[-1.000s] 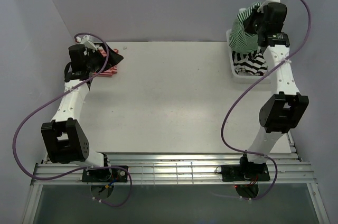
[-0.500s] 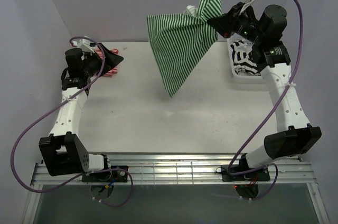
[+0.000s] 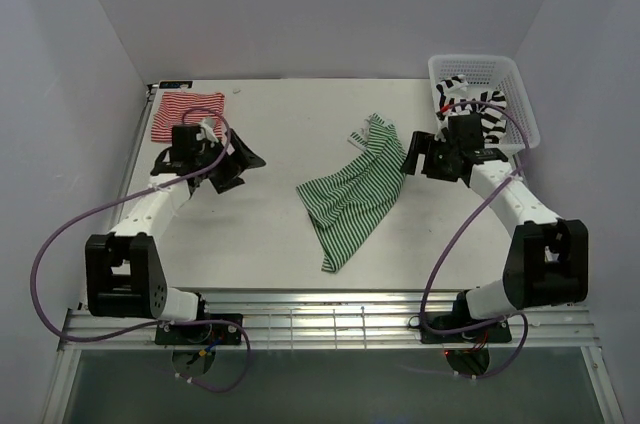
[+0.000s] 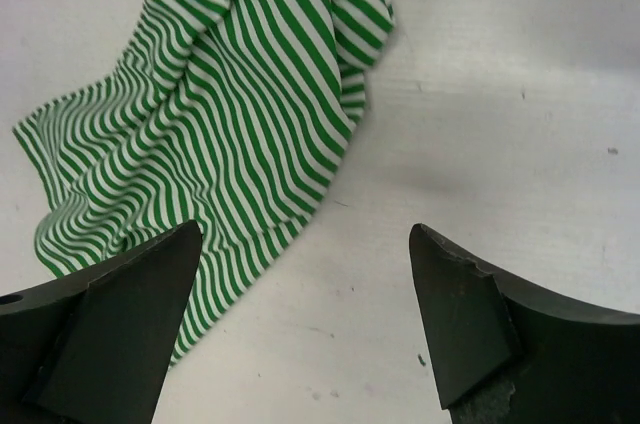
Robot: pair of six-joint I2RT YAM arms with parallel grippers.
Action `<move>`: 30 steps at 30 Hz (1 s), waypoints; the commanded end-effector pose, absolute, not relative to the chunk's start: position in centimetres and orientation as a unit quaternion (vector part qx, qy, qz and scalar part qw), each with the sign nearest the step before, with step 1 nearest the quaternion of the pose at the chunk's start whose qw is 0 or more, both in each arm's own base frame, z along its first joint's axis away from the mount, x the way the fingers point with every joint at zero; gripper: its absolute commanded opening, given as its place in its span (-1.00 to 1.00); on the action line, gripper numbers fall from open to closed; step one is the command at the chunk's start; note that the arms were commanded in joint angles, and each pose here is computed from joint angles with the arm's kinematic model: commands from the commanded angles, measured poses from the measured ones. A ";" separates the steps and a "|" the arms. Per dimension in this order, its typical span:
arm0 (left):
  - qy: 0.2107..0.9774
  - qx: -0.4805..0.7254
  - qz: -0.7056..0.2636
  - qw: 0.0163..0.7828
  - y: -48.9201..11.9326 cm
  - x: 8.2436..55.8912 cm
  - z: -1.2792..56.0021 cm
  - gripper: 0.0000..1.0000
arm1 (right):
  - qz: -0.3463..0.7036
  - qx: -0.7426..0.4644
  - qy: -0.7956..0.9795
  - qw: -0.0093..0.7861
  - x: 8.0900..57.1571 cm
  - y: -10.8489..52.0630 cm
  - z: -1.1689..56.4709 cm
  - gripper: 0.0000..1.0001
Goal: Fold and stack the tank tops
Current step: Move the tank top to the center of the board, then flatten the tank top out
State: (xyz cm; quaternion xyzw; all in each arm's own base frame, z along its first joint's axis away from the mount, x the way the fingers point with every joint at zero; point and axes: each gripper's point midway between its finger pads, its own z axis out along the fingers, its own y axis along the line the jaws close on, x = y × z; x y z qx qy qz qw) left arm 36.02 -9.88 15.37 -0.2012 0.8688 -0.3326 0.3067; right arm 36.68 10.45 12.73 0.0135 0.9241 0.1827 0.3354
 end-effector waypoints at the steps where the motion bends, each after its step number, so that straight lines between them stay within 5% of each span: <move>1: 0.898 -0.148 -0.334 0.243 -15.1 32.9 13.1 0.96 | 0.159 -0.004 0.907 0.389 35.5 9.7 16.0 0.80; 8: 0.934 -0.154 -0.273 0.171 -17.2 28.9 7.3 0.96 | 0.202 -0.128 0.899 0.366 30.9 17.2 16.1 0.80; 24: 0.965 -0.048 -0.185 0.178 -20.6 36.3 2.2 0.96 | 0.240 -0.157 0.919 0.270 18.4 24.9 9.8 0.80; 30: 0.977 -0.012 -0.125 0.174 -21.2 36.4 0.2 0.40 | 0.226 -0.151 0.924 0.269 17.7 23.8 9.3 0.80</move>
